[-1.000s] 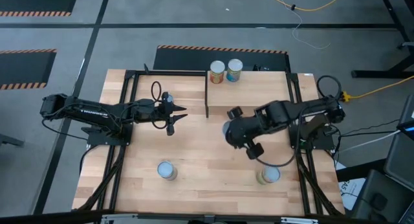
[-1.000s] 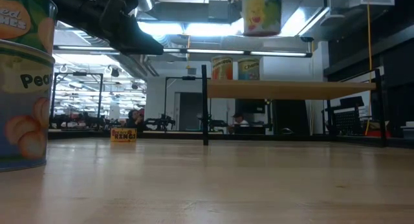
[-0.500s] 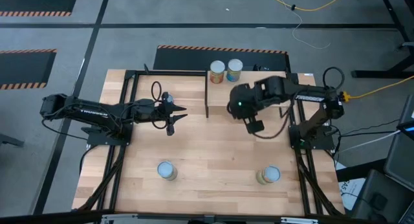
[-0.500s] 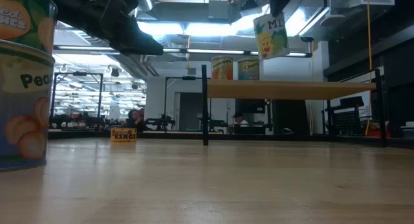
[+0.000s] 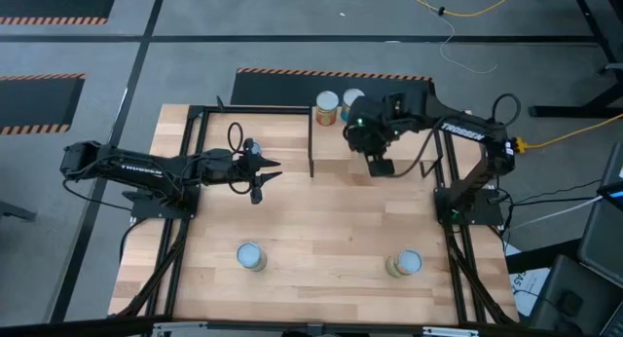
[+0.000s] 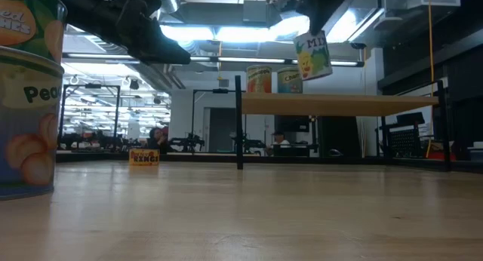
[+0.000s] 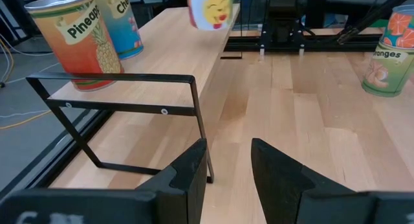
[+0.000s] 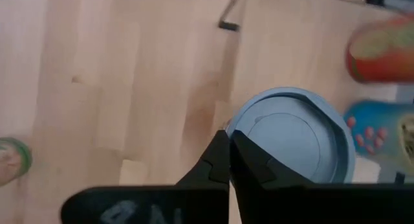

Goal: Pick and place cans onto a shelf
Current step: Put the white canned mixed fruits on the shelf

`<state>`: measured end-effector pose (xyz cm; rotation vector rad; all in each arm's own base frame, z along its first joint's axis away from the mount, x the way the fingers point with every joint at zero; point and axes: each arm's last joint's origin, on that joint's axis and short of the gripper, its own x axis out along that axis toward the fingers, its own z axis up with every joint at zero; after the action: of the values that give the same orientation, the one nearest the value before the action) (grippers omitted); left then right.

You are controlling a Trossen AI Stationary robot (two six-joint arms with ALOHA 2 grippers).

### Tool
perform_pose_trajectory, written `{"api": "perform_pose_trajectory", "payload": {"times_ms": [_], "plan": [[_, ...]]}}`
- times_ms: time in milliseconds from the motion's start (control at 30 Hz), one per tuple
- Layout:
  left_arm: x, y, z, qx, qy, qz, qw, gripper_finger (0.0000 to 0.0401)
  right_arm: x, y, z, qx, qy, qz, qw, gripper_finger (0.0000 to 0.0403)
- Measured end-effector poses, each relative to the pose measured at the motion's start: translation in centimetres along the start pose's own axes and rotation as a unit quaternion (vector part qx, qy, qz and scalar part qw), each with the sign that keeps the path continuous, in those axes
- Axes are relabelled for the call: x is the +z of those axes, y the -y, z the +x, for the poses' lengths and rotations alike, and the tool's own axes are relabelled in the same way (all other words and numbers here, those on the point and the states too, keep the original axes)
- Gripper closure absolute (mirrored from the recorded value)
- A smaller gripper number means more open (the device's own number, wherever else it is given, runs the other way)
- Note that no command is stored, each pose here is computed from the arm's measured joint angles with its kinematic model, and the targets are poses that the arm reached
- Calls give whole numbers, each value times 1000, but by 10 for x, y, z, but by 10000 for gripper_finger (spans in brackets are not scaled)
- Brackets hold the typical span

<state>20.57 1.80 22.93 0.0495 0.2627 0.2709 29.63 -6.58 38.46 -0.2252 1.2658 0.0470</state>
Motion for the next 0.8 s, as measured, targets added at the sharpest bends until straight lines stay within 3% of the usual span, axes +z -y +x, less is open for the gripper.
{"api": "perform_pose_trajectory", "payload": {"times_ms": [200,400,800], "plan": [[0,0,0,0,0,0,1000,288,-6,22,6,34,35,13,999,399],[0,0,0,0,0,0,1000,288,-11,40,20,22,49,8,999,399],[0,0,0,0,0,0,1000,288,-17,53,44,49,84,0,995,398]]}}
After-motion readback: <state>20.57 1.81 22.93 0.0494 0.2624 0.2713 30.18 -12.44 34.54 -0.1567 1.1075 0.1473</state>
